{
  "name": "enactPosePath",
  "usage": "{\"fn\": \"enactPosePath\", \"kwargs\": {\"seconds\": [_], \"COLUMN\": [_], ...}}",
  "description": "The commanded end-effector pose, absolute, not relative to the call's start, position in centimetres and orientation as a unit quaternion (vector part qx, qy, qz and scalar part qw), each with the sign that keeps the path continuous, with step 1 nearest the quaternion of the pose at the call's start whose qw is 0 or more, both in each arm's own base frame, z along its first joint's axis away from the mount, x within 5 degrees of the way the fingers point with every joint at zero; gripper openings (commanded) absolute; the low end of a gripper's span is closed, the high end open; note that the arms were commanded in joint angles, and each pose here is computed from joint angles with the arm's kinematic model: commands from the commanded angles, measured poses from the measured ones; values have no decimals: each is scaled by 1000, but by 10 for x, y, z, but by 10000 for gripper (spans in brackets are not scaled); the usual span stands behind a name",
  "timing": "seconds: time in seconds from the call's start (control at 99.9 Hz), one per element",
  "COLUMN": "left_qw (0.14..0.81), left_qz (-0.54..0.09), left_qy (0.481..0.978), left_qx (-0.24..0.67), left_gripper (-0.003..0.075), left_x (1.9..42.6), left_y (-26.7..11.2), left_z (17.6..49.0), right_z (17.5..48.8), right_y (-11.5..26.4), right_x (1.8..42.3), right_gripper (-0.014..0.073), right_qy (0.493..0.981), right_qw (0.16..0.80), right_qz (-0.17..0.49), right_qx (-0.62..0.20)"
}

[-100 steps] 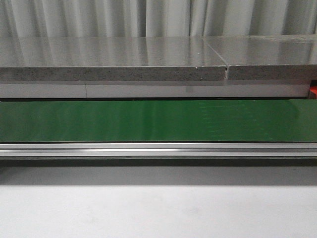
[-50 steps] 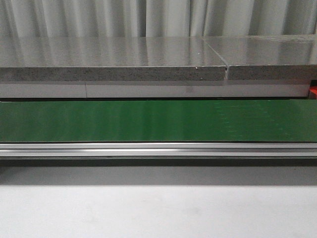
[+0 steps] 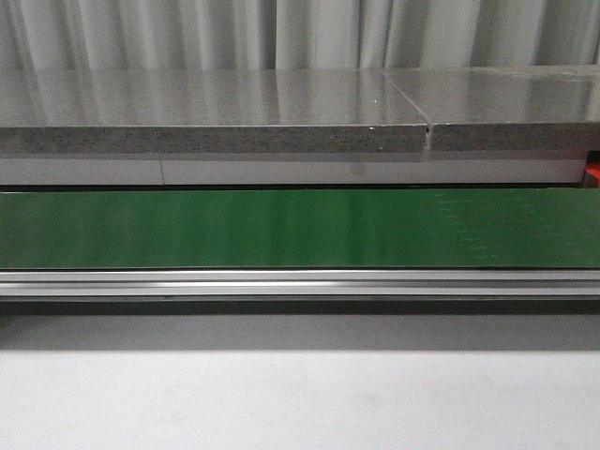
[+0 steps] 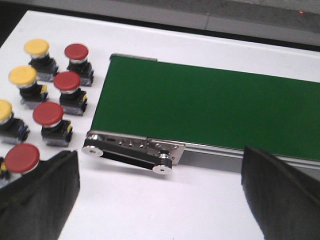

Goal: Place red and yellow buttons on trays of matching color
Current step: 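Move the left gripper down over the red push-button beside the belt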

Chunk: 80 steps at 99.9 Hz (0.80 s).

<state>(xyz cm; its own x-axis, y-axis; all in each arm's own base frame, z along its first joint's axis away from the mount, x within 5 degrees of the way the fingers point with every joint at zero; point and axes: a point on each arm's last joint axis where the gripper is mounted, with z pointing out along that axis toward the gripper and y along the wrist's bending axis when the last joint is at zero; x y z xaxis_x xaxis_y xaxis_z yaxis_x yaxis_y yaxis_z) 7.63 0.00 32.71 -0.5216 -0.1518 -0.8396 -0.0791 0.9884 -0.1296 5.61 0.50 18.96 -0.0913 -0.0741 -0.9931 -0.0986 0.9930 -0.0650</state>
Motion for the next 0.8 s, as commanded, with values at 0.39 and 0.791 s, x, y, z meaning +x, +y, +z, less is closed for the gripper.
{"fn": "enactPosePath", "kwargs": {"seconds": [0.39, 0.791], "left_qw": [433, 371], "left_qz": [48, 81], "left_qy": [877, 878], "left_qx": [-202, -292], "left_gripper": [582, 582], "left_x": [124, 173], "left_y": [17, 42], "left_z": [321, 290], "right_z": [201, 201], "right_y": [5, 5], "right_x": [55, 55], "right_gripper": [-67, -67], "right_qy": [702, 702], "right_qw": [710, 710], "right_qz": [4, 4], "right_qx": [-61, -61]}}
